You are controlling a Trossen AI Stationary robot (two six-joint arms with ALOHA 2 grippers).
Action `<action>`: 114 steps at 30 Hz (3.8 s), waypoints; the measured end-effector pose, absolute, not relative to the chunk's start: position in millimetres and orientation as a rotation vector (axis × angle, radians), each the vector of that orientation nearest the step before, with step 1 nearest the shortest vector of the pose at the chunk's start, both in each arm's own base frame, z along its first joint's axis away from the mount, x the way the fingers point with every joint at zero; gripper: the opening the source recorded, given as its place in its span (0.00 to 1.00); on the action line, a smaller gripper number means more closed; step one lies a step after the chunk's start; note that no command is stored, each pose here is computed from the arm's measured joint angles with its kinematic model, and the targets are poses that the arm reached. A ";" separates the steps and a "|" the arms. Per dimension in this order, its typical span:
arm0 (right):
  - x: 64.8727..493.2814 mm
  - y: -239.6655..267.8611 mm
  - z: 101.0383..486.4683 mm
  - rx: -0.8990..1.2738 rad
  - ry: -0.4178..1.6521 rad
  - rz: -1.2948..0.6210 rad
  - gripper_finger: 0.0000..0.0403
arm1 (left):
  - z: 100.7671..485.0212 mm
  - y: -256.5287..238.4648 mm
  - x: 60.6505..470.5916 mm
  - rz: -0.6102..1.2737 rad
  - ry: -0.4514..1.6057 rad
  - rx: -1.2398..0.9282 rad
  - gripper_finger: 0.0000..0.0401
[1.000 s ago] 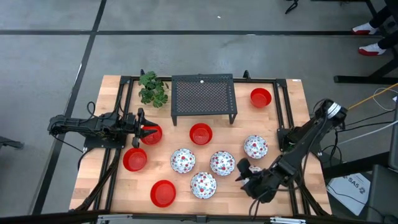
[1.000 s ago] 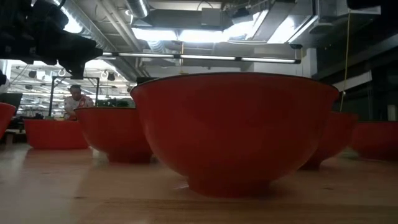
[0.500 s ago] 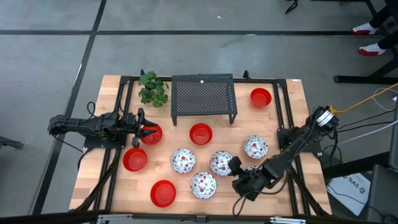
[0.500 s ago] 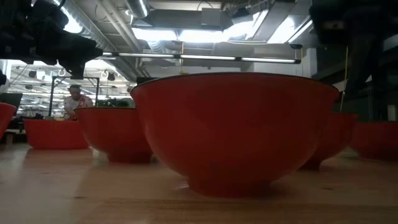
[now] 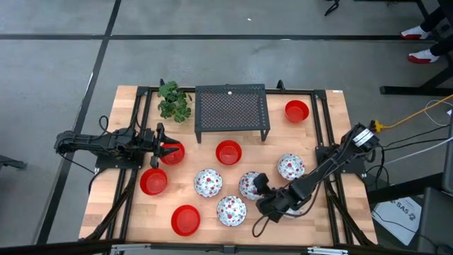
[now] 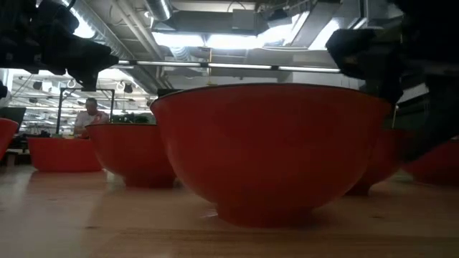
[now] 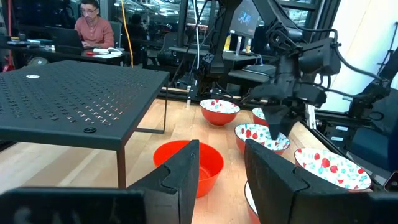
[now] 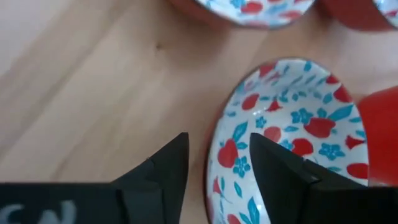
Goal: Pick & Place Mini bowls
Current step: Put the white bowl on the shelf
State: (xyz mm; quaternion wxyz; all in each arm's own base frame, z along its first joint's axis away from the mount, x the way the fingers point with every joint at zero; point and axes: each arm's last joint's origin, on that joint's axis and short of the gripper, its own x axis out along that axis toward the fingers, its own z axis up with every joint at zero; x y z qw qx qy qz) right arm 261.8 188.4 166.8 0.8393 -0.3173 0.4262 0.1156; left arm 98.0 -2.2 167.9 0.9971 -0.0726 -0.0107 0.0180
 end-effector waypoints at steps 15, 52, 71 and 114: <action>271.9 177.6 162.5 -0.617 0.961 0.290 0.04 | 167.9 -2.2 98.0 0.036 -0.022 -0.145 0.31; 338.1 172.3 355.5 -0.071 0.669 0.282 0.04 | 167.9 -2.2 98.0 0.036 -0.022 -0.145 0.31; 339.6 138.8 437.2 -0.387 0.411 -0.028 0.04 | 167.9 -2.2 98.0 0.036 -0.022 -0.145 0.31; 331.4 -87.3 344.1 -0.165 1.167 -0.372 0.06 | 167.9 -2.2 98.0 0.036 -0.022 -0.145 0.31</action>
